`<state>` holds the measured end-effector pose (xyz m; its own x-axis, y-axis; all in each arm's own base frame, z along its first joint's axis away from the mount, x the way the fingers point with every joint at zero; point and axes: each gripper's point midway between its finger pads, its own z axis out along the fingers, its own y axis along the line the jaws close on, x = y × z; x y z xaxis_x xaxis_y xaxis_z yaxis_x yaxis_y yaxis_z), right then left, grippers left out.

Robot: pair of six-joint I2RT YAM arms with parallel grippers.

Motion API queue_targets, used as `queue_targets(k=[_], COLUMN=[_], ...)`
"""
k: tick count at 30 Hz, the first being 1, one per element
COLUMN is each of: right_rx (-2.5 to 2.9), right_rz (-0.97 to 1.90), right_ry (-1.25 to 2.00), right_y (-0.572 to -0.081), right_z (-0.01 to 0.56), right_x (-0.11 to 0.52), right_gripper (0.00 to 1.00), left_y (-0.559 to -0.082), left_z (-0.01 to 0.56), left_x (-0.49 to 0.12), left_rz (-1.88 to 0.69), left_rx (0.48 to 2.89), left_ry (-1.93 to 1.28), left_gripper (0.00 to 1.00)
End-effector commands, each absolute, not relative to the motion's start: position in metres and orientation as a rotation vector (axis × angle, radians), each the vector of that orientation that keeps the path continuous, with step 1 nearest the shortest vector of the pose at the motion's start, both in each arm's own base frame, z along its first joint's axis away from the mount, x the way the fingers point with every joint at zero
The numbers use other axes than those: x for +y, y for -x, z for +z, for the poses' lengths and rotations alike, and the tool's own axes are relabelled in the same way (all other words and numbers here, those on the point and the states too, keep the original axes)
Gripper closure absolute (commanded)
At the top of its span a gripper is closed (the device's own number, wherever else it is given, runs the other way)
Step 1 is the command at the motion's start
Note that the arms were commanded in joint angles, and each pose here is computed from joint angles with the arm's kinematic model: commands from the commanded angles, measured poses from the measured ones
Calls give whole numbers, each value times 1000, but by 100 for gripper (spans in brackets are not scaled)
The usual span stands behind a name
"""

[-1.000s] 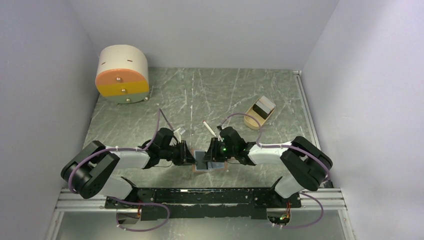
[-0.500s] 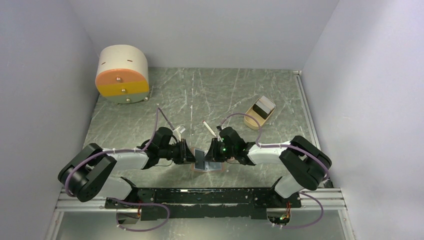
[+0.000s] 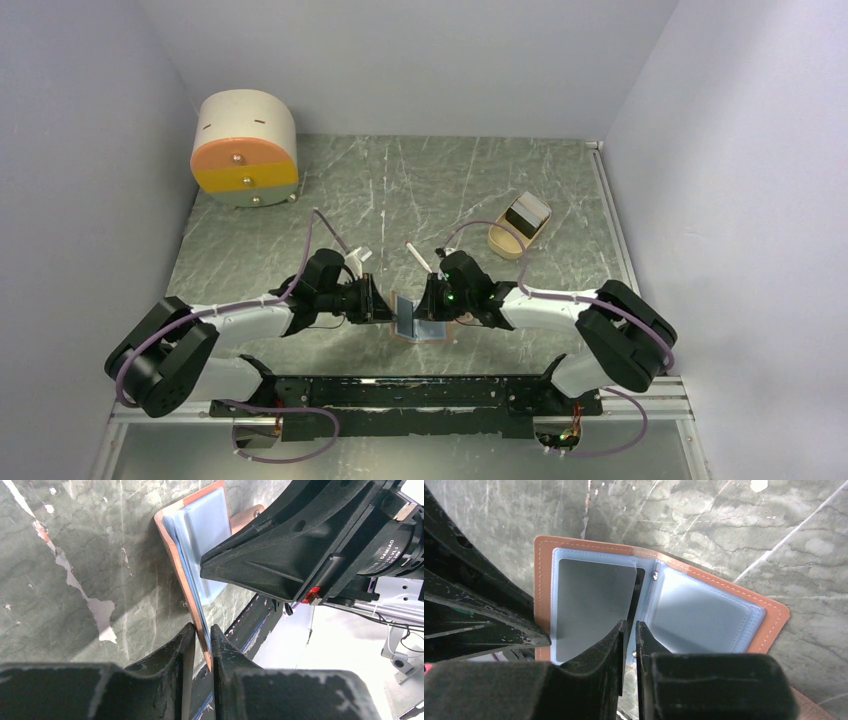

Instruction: Put the credit cards into the card holder

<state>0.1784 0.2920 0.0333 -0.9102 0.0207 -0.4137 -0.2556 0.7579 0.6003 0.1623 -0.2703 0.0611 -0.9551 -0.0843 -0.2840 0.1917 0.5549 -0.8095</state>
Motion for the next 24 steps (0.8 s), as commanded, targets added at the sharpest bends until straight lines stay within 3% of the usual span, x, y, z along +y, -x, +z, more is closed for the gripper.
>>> queue_targets(k=[1, 16, 24], right_rx=[2553, 2571, 2586], right_rz=[909, 938, 951], right_ry=[195, 191, 180], right_y=[-185, -181, -177], right_z=[30, 17, 9], right_x=[292, 295, 294], right_gripper=[86, 87, 87], left_y=[-166, -170, -161], left_z=[74, 66, 83], left_x=[-277, -282, -292], left_rz=[-1389, -1402, -1577], left_rx=[2472, 2488, 2385], left_ry=[-146, -146, -180], left_gripper=[79, 82, 90])
